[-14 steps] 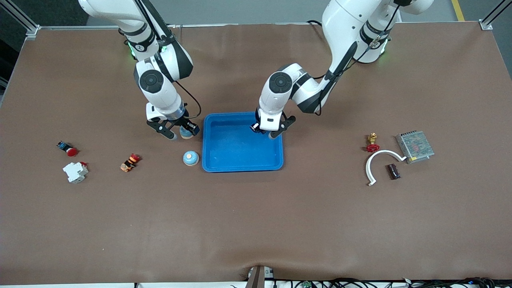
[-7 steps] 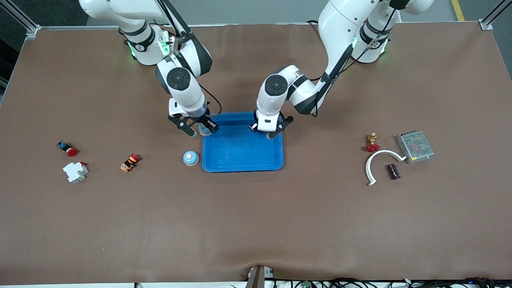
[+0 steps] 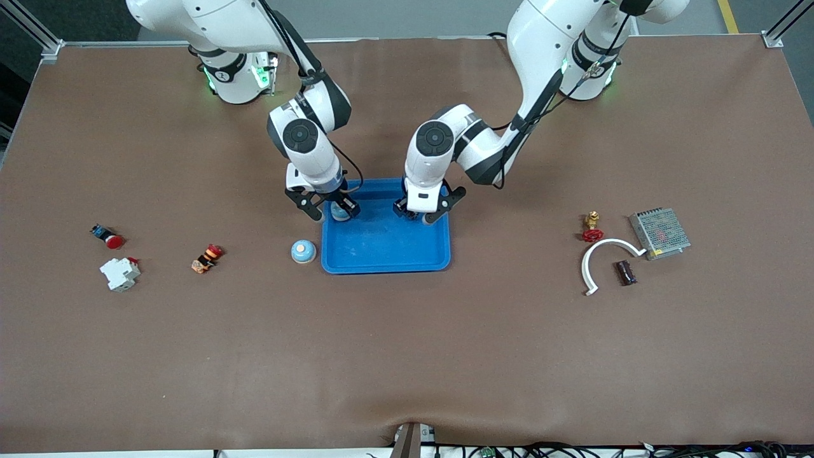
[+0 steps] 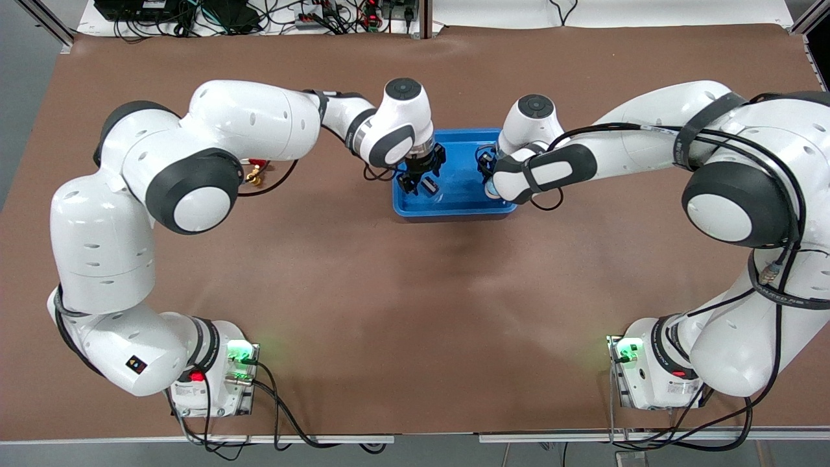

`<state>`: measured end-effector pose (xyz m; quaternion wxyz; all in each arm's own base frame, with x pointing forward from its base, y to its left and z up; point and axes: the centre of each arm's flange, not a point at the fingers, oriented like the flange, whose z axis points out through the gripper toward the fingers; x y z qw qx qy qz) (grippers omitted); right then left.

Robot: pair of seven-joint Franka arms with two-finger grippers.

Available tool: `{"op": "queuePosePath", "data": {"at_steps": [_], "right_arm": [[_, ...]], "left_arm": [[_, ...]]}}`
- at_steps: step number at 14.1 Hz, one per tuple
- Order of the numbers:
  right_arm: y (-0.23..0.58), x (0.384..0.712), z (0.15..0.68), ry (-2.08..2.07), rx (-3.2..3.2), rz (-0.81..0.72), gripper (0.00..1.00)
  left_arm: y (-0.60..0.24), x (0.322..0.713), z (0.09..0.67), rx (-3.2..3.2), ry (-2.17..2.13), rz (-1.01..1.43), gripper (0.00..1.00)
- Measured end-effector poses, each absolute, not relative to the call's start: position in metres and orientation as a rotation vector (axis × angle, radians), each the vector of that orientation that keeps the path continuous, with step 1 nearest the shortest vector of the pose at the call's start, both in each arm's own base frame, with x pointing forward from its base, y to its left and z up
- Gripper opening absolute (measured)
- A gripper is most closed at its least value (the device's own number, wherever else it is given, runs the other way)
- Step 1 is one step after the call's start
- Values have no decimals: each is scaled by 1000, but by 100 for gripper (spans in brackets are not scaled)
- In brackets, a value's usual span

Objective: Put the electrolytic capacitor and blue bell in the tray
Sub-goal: 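Lower the bell into the tray while the left gripper releases the capacitor, then reach the right gripper to another bell while the left gripper reaches a capacitor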

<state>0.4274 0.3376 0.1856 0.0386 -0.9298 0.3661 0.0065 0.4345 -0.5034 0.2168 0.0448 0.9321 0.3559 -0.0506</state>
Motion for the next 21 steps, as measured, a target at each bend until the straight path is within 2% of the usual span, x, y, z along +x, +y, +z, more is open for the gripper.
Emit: {"op": "queuePosePath", "data": {"at_steps": [1, 2, 6, 7, 10, 13, 17, 21], "right_arm": [[339, 428, 183, 1127, -2846, 15, 67], [340, 428, 182, 1136, -2840, 11, 67], [342, 428, 181, 1151, -2832, 10, 67], [342, 428, 180, 1160, -2830, 12, 72], [342, 429, 179, 1170, -2828, 13, 99], [342, 438, 185, 1200, -2869, 74, 100], [329, 481, 221, 1187, -2927, 177, 100], [270, 533, 243, 1097, -2940, 192, 100]], "left_arm": [[-505, 440, 226, 2857, 1085, -149, 98], [-504, 448, 236, 2864, 1085, -133, 100], [-467, 494, 271, 2894, 1122, -17, 100], [-452, 506, 276, 2911, 1140, 14, 100], [-399, 544, 280, 2968, 1193, 135, 100], [-324, 591, 285, 3010, 1195, 220, 100], [-204, 643, 289, 3082, 1096, 195, 100], [-121, 662, 287, 3111, 1074, 151, 100]]}}
